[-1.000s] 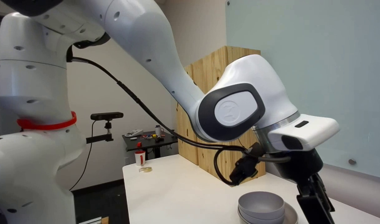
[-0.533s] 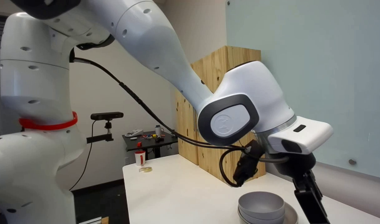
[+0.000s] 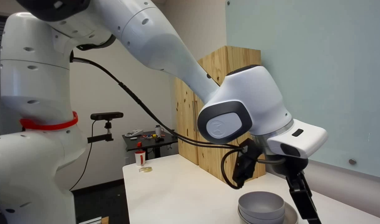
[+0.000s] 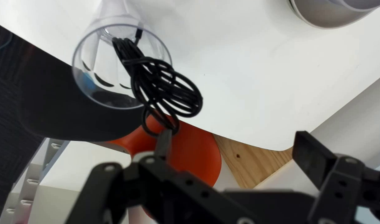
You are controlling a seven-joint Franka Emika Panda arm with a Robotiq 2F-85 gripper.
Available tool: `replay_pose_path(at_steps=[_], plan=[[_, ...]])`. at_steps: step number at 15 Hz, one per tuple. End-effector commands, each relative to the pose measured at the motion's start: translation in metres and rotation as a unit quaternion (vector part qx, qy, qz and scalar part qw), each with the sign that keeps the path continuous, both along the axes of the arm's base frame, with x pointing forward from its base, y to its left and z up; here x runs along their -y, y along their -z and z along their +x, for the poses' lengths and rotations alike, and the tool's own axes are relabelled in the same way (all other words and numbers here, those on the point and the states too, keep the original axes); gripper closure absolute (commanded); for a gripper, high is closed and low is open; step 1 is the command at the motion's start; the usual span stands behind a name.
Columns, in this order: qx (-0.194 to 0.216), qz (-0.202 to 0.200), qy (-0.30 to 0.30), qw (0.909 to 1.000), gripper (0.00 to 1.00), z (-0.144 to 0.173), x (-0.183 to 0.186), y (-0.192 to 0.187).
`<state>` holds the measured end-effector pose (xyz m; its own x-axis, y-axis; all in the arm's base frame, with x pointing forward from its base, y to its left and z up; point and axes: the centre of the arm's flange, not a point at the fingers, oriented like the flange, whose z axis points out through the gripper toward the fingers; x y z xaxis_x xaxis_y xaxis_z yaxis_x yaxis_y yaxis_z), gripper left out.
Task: Remove the black cable from the glass cup and put it on the table
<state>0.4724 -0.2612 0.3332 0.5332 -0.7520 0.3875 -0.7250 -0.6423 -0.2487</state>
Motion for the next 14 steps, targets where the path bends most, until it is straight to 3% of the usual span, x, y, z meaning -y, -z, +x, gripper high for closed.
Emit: replay_pose_path(at_steps=[1, 8, 14], plan=[[-0.02, 0.009, 0.003, 0.9997, 0.0, -0.011, 0.025, 0.024], [-0.038, -0.003, 0.027, 0.9989, 0.0, -0.015, 0.039, 0.046], [-0.059, -0.046, -0.018, 0.997, 0.0, -0.015, 0.036, 0.042]])
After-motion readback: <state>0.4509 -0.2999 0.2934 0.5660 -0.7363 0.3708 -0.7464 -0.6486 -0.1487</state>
